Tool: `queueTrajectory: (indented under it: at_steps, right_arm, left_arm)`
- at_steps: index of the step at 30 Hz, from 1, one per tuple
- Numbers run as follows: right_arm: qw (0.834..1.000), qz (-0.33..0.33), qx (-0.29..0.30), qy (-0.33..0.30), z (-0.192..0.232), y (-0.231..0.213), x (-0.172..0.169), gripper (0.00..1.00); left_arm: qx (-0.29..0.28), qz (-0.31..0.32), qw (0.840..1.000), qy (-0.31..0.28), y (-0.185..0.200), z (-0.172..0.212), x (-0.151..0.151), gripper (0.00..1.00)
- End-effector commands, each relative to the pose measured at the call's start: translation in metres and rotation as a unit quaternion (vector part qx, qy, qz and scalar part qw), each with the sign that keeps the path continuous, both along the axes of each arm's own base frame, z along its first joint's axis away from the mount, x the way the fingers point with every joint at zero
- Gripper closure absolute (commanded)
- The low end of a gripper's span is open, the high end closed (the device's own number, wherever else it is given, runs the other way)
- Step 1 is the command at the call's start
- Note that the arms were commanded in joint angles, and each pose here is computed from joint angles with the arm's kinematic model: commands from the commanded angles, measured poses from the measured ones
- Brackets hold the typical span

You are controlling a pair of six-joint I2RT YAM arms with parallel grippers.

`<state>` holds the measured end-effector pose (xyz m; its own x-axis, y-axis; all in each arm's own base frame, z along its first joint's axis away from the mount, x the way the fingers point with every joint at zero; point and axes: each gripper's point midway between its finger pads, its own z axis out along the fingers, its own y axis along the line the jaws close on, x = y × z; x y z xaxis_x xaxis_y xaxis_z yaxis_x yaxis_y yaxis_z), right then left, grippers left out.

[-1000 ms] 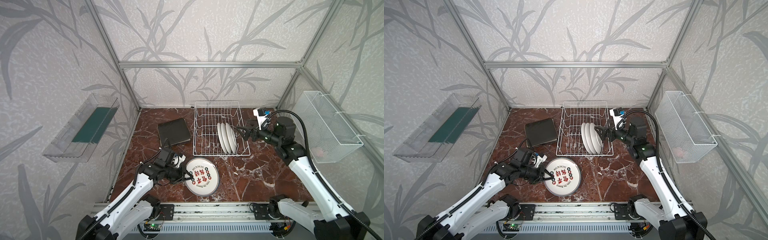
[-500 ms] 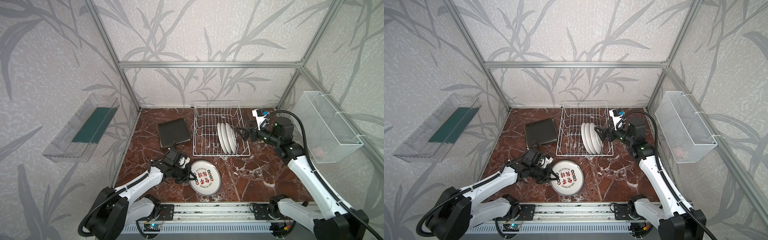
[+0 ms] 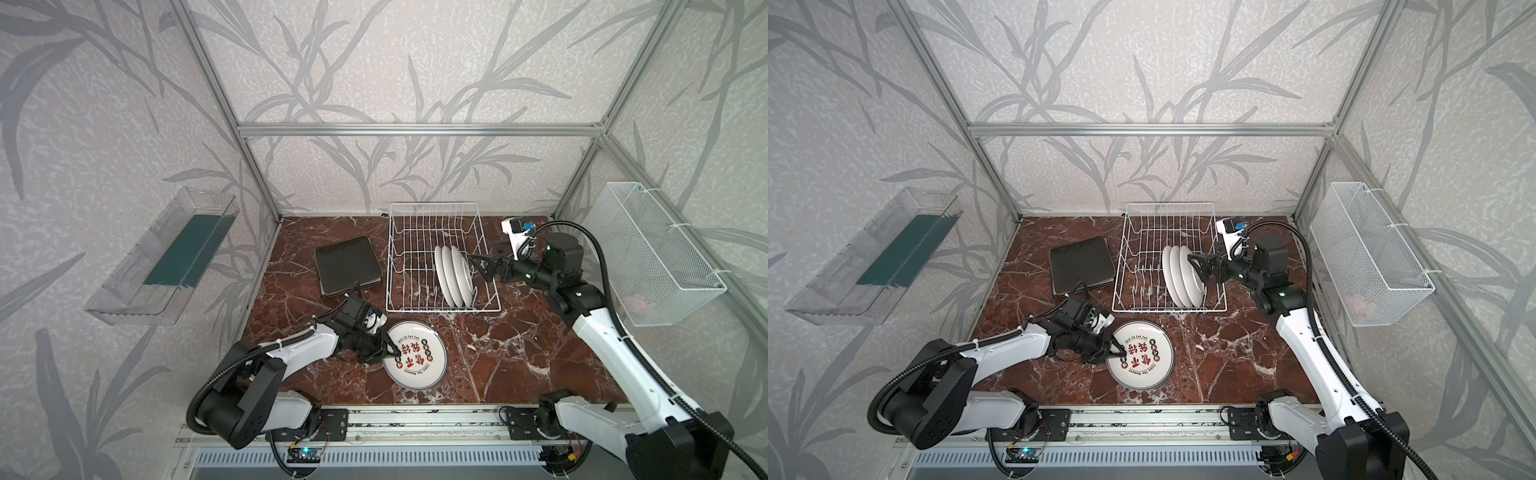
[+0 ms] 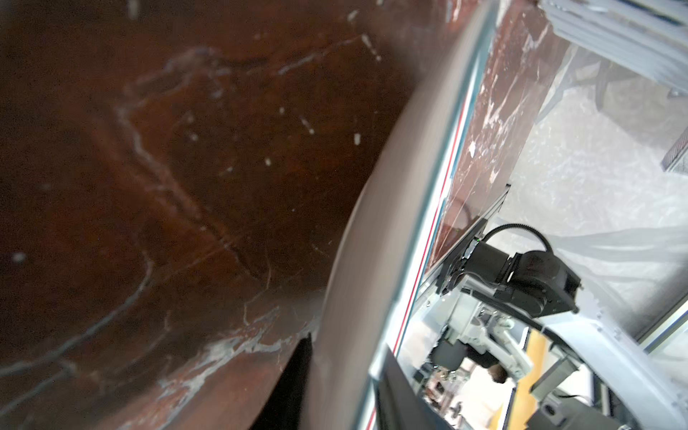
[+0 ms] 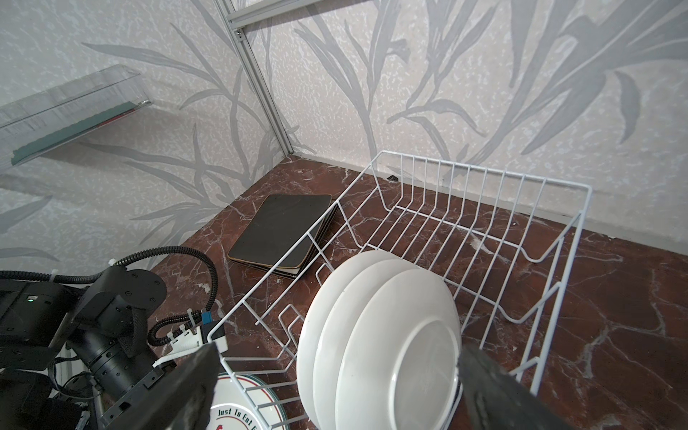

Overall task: Unload the plates from the dish rack
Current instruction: 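Lay the printed plate flat on the table and open the left gripper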

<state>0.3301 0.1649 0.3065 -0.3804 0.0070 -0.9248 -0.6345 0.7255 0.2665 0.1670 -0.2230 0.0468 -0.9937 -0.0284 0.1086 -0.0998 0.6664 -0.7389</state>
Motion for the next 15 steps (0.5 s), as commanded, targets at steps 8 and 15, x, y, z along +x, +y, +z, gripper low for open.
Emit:
queueTrajectory:
  at_steps: [8,15]
  right_arm:
    - [1.000,0.007,0.002,-0.008,0.002,0.005,0.003,0.01]
    - [1.000,0.006,-0.001,-0.006,0.000,0.005,0.004,0.01]
  left_arm:
    - [0.022,-0.005,1.000,-0.010,0.002,0.009,0.003,0.25]
    - [0.082,-0.008,0.996,-0.028,0.018,0.022,0.006,0.08]
